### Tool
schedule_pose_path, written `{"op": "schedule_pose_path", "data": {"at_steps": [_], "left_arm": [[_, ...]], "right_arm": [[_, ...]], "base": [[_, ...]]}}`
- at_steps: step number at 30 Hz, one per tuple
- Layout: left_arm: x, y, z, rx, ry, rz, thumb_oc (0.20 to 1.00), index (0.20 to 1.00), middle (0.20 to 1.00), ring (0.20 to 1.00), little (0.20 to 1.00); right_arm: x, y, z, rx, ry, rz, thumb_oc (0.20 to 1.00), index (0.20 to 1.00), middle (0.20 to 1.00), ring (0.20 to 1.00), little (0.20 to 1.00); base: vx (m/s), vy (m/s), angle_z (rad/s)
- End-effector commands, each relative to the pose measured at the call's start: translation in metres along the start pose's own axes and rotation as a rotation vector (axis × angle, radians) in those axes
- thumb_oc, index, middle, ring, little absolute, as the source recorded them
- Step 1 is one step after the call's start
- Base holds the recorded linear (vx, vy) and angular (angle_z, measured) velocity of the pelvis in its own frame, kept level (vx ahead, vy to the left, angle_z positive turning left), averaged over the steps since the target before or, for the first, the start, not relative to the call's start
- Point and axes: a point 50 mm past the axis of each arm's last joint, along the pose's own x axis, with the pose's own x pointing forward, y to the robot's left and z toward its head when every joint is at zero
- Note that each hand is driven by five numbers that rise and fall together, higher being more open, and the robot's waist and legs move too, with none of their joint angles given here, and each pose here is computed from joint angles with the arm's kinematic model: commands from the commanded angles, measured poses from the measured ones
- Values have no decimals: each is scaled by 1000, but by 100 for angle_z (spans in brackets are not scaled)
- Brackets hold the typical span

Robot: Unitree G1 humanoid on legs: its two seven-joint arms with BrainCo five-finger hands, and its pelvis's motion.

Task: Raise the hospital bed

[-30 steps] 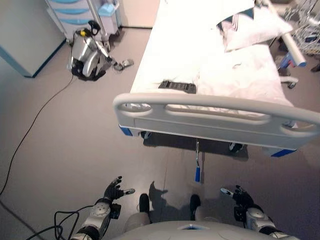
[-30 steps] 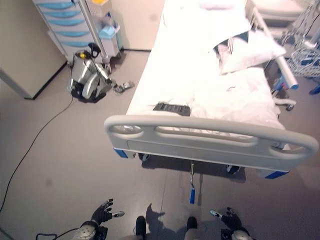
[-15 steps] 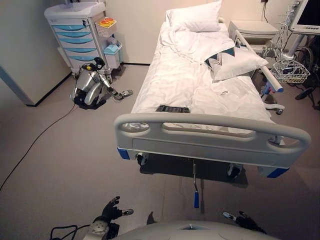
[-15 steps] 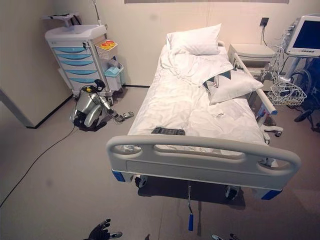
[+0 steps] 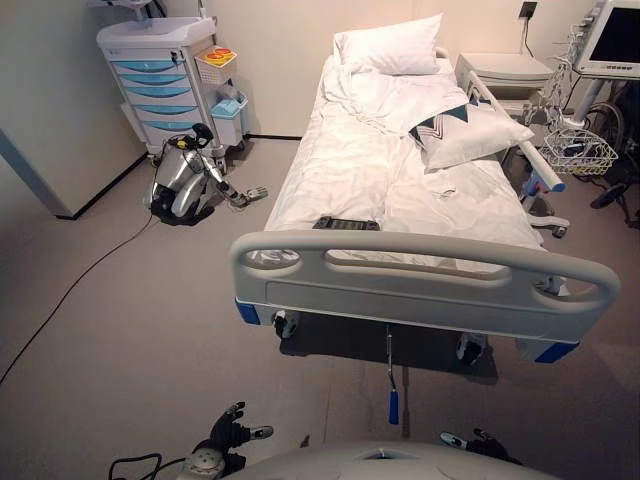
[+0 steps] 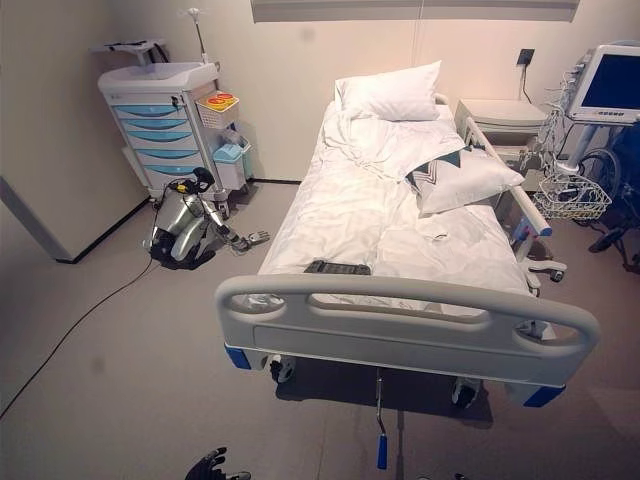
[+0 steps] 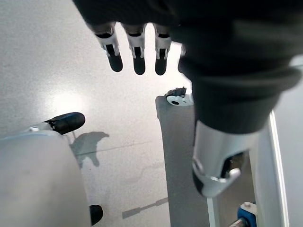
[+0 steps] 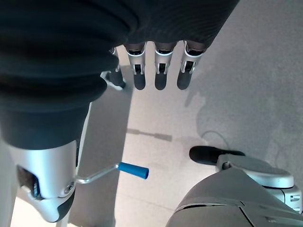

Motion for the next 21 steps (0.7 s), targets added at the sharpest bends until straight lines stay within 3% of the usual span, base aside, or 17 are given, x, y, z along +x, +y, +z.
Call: {"op": "schedule_pose_path", "data": {"at_steps": [1,21], "left_arm": [[10,12,34,9,-84,45,1000,1000,1000,1000,1000],[9,11,28,-6,-66,32,1000,1000,1000,1000,1000]], "right_arm": [[6,12,34,-13,-69,15,1000,1000,1000,1000,1000],[6,13,31,20,-57,22,1000,1000,1000,1000,1000]], "base": [[0,0,0],[0,0,0]]}}
